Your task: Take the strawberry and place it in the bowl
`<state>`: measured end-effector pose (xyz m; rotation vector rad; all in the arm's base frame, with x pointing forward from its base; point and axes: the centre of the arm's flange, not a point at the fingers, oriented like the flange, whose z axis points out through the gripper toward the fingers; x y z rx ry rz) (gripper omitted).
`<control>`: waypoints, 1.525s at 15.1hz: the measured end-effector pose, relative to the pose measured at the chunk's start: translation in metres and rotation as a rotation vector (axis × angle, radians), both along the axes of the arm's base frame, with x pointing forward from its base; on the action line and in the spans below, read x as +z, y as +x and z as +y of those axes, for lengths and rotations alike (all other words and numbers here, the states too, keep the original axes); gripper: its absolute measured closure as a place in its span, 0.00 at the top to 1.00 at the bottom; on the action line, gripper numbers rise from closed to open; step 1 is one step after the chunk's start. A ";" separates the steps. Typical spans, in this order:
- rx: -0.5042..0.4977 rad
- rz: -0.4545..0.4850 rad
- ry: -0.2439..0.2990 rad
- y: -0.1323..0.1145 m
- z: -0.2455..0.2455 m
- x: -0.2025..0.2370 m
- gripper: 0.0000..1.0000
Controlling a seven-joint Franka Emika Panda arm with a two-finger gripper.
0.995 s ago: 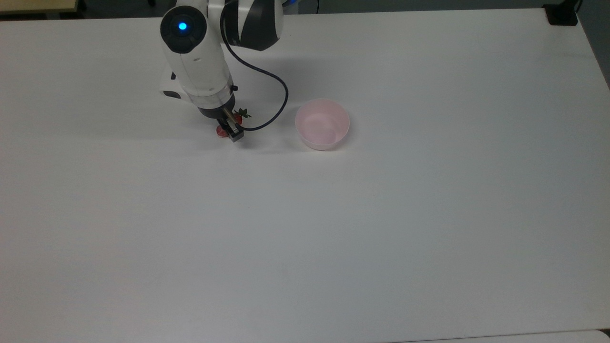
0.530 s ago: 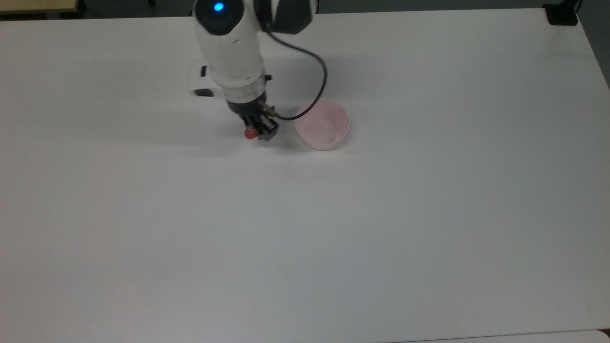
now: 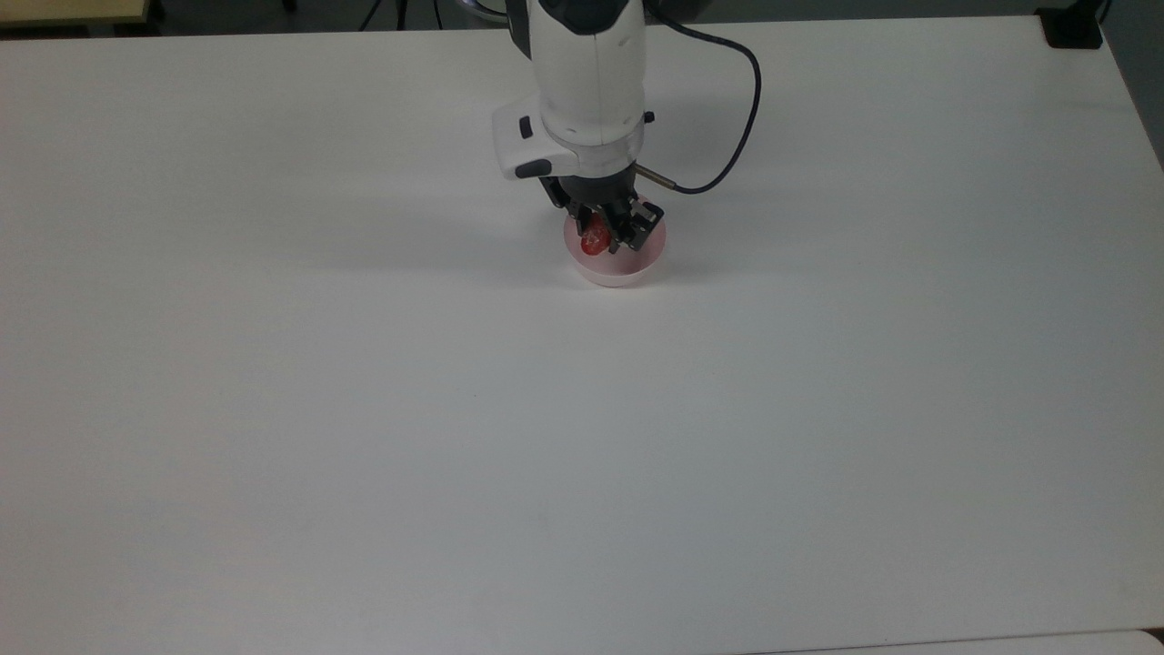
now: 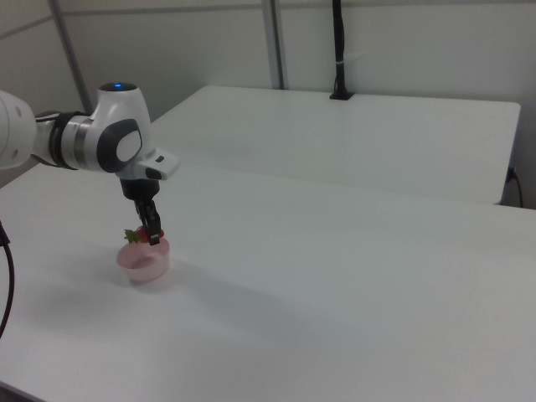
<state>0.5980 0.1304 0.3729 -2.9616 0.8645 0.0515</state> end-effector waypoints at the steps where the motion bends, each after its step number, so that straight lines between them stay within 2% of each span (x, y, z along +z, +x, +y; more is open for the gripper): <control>1: 0.004 0.007 0.000 0.000 0.003 -0.004 0.40; 4: 0.011 0.025 0.000 -0.001 0.006 -0.015 0.41; 8: 0.014 0.036 -0.001 -0.001 0.008 -0.018 0.76; 10: 0.014 0.036 -0.001 -0.001 0.008 -0.013 0.97; 11: 0.013 0.046 -0.005 0.000 0.006 -0.006 1.00; 13: 0.002 0.080 -0.015 0.004 -0.003 0.024 1.00; 16: -0.031 0.116 -0.028 0.007 -0.031 0.094 1.00; 19: -0.001 0.111 -0.035 -0.004 -0.048 0.144 1.00; 23: 0.024 0.077 -0.063 -0.023 -0.068 0.186 1.00</control>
